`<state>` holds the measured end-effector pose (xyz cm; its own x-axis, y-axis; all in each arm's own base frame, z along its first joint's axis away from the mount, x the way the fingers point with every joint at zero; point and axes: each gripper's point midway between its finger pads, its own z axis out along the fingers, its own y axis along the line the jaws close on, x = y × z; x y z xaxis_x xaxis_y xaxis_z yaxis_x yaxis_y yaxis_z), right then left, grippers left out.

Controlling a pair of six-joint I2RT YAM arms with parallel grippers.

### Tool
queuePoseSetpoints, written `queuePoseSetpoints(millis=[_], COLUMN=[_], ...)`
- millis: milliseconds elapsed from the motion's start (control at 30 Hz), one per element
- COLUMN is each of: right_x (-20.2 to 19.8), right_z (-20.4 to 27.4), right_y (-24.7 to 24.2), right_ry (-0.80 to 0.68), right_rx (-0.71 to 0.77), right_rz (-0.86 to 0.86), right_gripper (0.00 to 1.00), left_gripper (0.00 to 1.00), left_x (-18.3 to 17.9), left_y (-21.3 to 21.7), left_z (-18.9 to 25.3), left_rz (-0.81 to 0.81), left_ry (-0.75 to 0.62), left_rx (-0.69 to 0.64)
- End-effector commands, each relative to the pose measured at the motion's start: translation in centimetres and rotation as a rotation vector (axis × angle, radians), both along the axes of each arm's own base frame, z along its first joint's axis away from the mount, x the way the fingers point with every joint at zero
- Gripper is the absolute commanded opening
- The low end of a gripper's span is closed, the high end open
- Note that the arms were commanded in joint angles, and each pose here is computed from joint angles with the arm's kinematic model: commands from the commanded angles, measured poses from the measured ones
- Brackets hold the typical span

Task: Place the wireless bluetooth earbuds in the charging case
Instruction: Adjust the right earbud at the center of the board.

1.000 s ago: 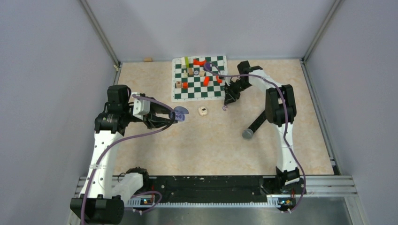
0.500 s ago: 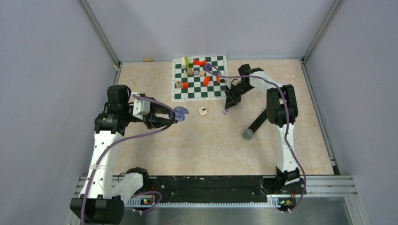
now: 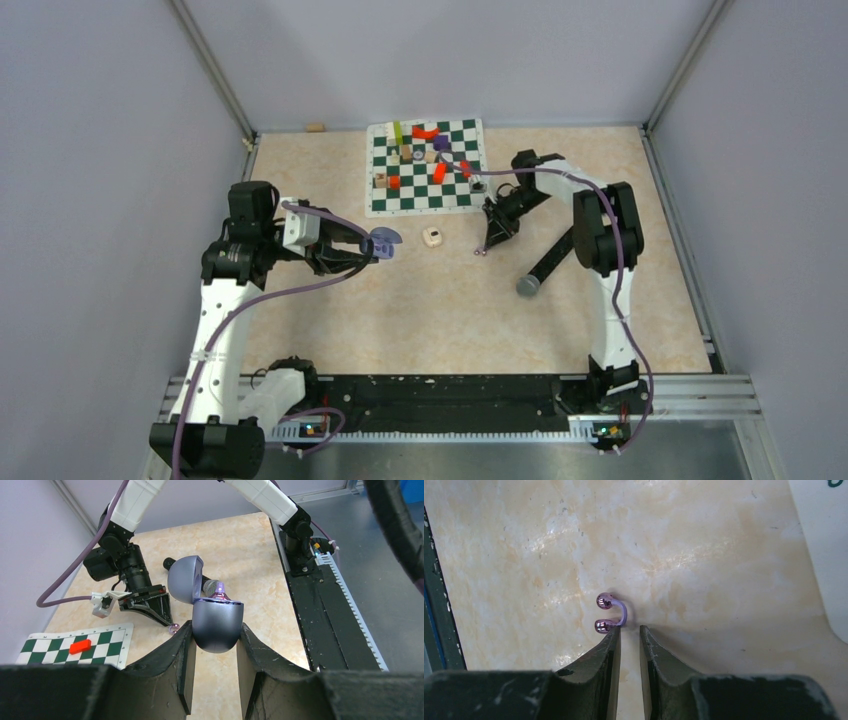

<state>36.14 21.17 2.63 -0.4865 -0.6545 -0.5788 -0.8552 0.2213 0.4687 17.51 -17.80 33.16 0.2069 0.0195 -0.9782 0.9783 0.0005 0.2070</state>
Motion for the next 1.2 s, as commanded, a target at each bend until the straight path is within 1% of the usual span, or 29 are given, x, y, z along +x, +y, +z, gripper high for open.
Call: queuePoseSetpoints(millis=[0,167,300,500,667,1167], right_x=[0.2,2.4,3.0,1.6,0.5,-1.3], right_z=[1.6,1.7,1.2,0.3,-0.5,-0.8], right_y=[-0.2,0.5,0.7,0.2,0.0,-0.3], right_ry=[-0.032,-0.042,-0.027,0.0,0.024,0.045], right_rx=[0.018,0.027,0.025,0.016,0.008,0.006], right_rz=[-0.005,-0.055,-0.07,-0.031,-0.015,0.017], right_gripper=[0.2,0.21,0.22,0.26,0.26,0.26], left_gripper=[0.0,0.0,0.0,0.0,0.0,0.0], left_x=[-2.3,-2.3,-2.3,-2.3,-2.4,-2.5], left_y=[-0.3,-0.3,-0.3,-0.3,-0.3,-0.2], left_z=[1.8,1.9,1.9,1.9,1.9,2.1], left_rz=[-0.109,-0.109,-0.109,-0.108,-0.108,-0.107], left_ry=[-0.028,-0.03,-0.029,-0.032,-0.033,-0.042], left_rx=[-0.083,-0.083,-0.083,-0.083,-0.083,-0.082])
